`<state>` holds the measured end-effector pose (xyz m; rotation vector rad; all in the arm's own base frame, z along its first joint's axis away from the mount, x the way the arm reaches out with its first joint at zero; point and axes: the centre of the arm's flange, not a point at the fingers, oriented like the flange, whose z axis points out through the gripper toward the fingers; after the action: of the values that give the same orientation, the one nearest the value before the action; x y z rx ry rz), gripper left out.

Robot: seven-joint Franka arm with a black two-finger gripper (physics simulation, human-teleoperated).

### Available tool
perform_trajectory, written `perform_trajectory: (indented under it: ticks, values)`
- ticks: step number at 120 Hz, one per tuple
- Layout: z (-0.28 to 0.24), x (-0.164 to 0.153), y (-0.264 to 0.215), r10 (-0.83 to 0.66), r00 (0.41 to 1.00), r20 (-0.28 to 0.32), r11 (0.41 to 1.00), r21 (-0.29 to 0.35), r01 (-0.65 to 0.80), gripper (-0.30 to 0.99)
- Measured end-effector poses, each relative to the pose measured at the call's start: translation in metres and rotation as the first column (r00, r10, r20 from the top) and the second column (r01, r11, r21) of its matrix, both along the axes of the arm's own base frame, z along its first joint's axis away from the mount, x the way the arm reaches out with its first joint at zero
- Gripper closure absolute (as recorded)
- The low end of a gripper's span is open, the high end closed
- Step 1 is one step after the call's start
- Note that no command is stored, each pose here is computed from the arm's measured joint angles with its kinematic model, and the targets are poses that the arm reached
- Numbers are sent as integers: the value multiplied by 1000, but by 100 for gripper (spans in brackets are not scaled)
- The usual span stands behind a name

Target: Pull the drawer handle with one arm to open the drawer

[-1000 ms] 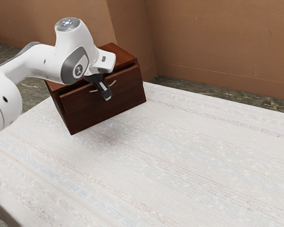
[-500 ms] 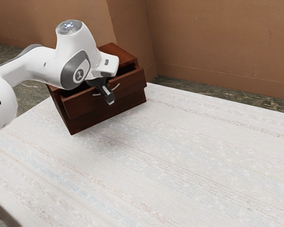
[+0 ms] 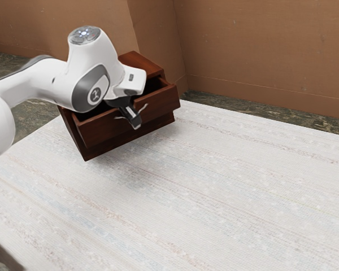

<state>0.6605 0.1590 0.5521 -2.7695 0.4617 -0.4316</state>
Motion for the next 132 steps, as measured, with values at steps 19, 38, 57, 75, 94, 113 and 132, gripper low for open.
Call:
perform_trajectory:
  ticks: [19,38,57,75,94,113,132]
  values:
    - [-2,-4,-10,4,1000,4,1000,-6,-4,33]
    - [0,-9,-15,17,1000,14,1000,-13,-17,39]
    - [-4,-10,-25,25,1000,14,999,-22,-25,30]
    - [-1,-14,-33,38,999,22,999,-30,-38,34]
    - [3,-20,-41,52,998,32,998,-38,-51,46]
    - [2,-22,-47,68,997,36,997,-43,-66,44]
    - [0,-23,-50,85,995,47,995,-52,-83,39]
